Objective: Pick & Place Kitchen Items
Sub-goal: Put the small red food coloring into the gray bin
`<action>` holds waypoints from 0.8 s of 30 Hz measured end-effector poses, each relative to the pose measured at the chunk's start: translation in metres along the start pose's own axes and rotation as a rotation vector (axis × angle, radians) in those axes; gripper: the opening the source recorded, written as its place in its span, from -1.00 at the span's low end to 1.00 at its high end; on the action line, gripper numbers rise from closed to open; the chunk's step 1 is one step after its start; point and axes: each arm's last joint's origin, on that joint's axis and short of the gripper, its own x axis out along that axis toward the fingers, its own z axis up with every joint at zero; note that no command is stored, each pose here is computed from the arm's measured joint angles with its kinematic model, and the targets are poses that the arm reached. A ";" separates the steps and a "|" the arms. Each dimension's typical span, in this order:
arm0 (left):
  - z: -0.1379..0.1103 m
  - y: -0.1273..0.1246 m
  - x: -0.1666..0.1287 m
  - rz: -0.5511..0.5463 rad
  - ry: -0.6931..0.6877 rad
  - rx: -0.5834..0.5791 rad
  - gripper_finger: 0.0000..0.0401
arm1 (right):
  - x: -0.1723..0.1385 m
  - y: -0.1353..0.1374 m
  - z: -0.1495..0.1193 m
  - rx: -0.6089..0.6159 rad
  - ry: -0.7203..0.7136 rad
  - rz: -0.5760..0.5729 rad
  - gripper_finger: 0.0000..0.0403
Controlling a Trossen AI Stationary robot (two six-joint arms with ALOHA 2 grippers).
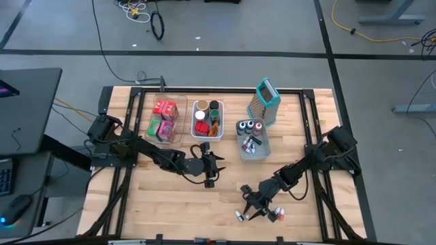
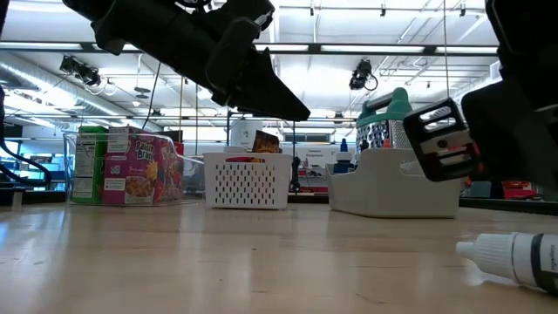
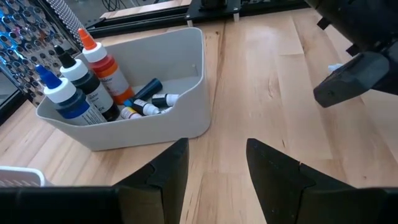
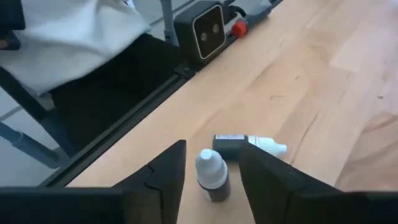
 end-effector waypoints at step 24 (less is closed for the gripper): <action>0.000 0.000 0.000 -0.001 0.000 -0.002 -0.15 | 0.000 -0.001 0.003 -0.080 -0.030 -0.003 -0.94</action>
